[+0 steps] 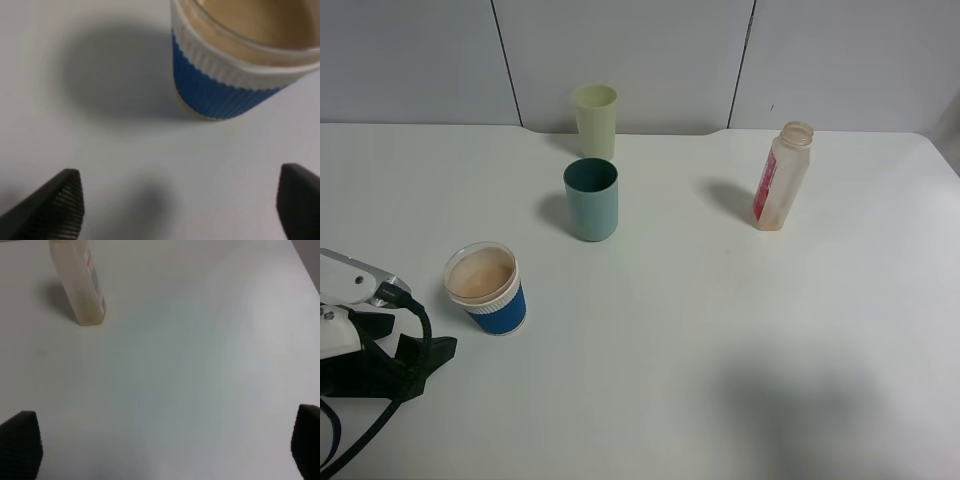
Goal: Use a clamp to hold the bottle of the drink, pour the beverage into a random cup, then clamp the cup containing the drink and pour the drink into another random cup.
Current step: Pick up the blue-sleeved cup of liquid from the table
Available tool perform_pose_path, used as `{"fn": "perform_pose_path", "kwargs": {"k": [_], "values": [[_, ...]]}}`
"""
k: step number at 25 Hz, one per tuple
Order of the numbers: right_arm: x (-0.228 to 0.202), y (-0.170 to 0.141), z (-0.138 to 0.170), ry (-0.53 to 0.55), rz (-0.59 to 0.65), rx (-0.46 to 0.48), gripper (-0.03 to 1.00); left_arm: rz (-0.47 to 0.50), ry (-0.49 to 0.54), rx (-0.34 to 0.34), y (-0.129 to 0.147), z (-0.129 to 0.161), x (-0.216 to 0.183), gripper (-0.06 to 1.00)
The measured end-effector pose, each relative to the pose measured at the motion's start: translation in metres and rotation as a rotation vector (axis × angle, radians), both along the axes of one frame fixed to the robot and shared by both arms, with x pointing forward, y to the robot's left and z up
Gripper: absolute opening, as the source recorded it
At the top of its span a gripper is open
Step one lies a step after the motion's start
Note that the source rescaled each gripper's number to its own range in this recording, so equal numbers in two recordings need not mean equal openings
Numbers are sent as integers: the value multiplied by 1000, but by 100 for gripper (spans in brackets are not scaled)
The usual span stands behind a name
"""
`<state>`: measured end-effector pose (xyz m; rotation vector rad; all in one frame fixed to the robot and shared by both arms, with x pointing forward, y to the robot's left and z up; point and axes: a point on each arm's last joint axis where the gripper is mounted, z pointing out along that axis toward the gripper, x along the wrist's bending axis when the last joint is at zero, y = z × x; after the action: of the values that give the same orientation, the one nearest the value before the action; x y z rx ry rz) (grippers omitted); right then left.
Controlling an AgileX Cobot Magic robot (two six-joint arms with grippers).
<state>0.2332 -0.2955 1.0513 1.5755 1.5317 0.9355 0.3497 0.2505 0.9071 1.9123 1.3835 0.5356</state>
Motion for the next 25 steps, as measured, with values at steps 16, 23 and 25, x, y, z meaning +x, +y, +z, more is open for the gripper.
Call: {"fn": "perform_pose_path", "kwargs": {"k": [16,23,25], "values": [[0,0,0,0,0,0,100,4,6,-17,-1,0,0,38],[0,0,0,0,0,0,100,11,-32,-38,-2,3,2,38],[0,0,0,0,0,0,100,-6,-10,-15,-2,-1,2,38]]}}
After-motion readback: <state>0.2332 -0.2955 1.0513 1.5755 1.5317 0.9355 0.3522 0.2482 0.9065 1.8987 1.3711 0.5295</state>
